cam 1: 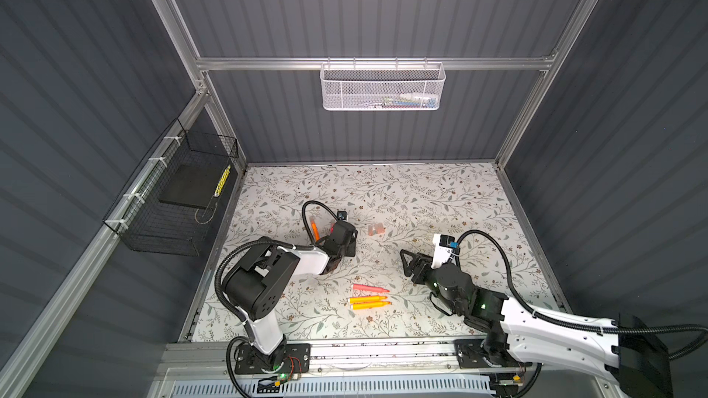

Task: Insert the pens into the pen caps
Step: 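Lower the capped purple marker onto the table and release it with the left gripper, then move the left gripper down to the uncapped pink marker near the robot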

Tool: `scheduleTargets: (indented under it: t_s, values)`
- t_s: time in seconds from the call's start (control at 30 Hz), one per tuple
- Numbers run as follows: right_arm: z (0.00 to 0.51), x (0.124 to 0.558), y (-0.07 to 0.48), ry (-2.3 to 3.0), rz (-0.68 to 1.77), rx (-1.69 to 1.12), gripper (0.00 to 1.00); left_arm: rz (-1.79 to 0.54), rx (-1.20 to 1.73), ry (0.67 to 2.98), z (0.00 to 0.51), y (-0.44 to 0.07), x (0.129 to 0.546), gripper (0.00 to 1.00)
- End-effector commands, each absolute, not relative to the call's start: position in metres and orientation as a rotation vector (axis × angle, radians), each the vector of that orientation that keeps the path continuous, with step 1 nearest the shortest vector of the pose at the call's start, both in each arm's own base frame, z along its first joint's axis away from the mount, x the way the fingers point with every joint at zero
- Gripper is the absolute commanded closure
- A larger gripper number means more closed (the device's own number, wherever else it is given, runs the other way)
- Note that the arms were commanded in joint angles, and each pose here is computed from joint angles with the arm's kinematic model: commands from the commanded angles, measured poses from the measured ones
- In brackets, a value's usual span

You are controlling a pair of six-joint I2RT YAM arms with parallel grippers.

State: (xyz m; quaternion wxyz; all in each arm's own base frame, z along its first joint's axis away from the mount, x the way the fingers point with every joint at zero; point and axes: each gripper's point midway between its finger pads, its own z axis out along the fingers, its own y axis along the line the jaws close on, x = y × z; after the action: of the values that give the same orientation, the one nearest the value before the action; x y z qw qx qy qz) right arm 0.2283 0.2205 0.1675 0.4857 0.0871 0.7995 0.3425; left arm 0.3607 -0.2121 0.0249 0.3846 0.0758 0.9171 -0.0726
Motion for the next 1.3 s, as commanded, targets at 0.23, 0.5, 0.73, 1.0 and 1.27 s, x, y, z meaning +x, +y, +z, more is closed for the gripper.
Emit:
scheduleTargets:
  t_s: [0.23, 0.5, 0.73, 1.0, 1.27]
  values:
    - [0.166, 0.228, 0.216, 1.941, 0.835, 0.223, 0.29, -0.115, 0.245, 2.359, 0.041, -0.207, 0.362, 0.64]
    - [0.175, 0.227, 0.219, 1.943, 0.835, 0.176, 0.29, -0.205, 0.346, 2.212, 0.11, -0.21, 0.351, 0.54]
    - [0.187, 0.234, 0.184, 1.956, 0.73, 0.169, 0.26, -0.372, 0.485, 2.009, 0.147, -0.209, 0.304, 0.47]
    - [0.189, 0.234, 0.112, 1.989, 0.481, 0.251, 0.21, -0.452, 0.532, 2.029, 0.147, -0.222, 0.261, 0.47]
    - [0.17, 0.229, 0.118, 2.052, 0.595, 0.267, 0.25, -0.295, 0.589, 2.268, 0.132, -0.235, 0.228, 0.47]
